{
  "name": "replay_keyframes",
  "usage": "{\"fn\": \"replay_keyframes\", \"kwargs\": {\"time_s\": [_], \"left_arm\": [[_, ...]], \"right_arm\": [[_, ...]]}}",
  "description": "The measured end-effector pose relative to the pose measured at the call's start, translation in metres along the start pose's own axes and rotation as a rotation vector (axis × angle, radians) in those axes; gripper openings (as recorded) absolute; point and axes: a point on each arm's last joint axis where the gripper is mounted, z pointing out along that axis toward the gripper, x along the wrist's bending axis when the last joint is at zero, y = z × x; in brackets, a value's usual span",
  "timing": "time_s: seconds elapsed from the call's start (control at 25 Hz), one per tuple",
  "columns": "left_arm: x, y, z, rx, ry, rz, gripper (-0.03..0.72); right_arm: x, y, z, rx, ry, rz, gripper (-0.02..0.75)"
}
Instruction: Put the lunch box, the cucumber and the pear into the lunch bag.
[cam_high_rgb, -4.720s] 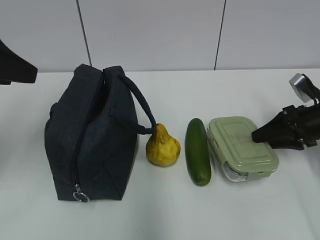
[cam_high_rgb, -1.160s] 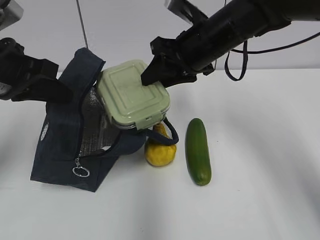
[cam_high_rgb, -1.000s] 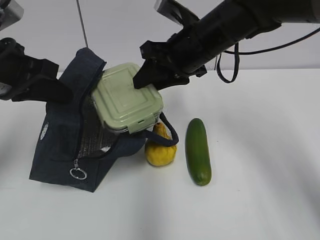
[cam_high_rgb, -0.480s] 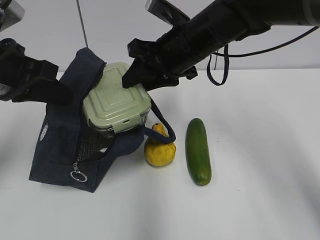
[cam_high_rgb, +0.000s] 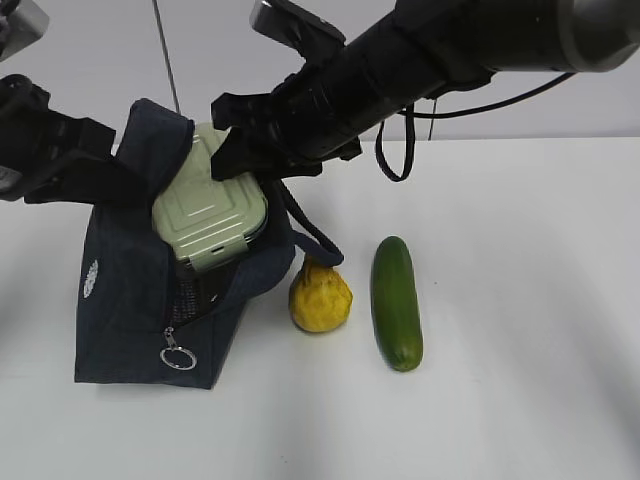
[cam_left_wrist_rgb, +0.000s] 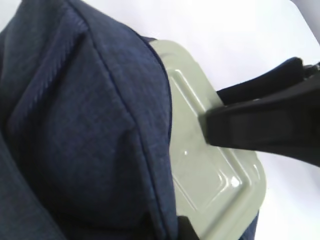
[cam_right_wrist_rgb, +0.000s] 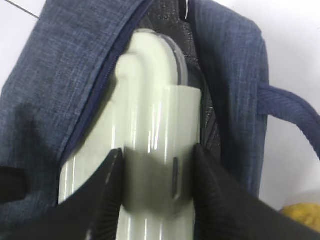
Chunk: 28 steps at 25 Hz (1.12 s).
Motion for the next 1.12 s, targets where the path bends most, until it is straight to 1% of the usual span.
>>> {"fn": "replay_keyframes", "kwargs": {"time_s": [0.32,0.48,0.64,0.88,1.12], "left_arm": [[0.000,-0.001,0.000,0.007,-0.005,0.003,0.022],[-0.001,-0.001,0.000,0.010,-0.007,0.003,0.022],[-0.001,-0.001,0.000,0.012,-0.008,0.003,0.022],[-0.001,-0.001,0.000,0.012,-0.010,0.002,0.022],[-0.001,-0.001,0.000,0.012,-0.010,0.001,0.022]], "right_arm": [[-0.001,-0.011,0.024,0.039,0.002,0.006,0.297],[0.007,-0.020,0.040,0.061,0.009,-0.028,0.297],[0.013,-0.023,0.042,0.064,0.016,-0.062,0.301],[0.011,-0.025,0.047,0.077,0.025,-0.082,0.320],[0.014,-0.026,0.048,0.081,0.066,-0.106,0.351]]}}
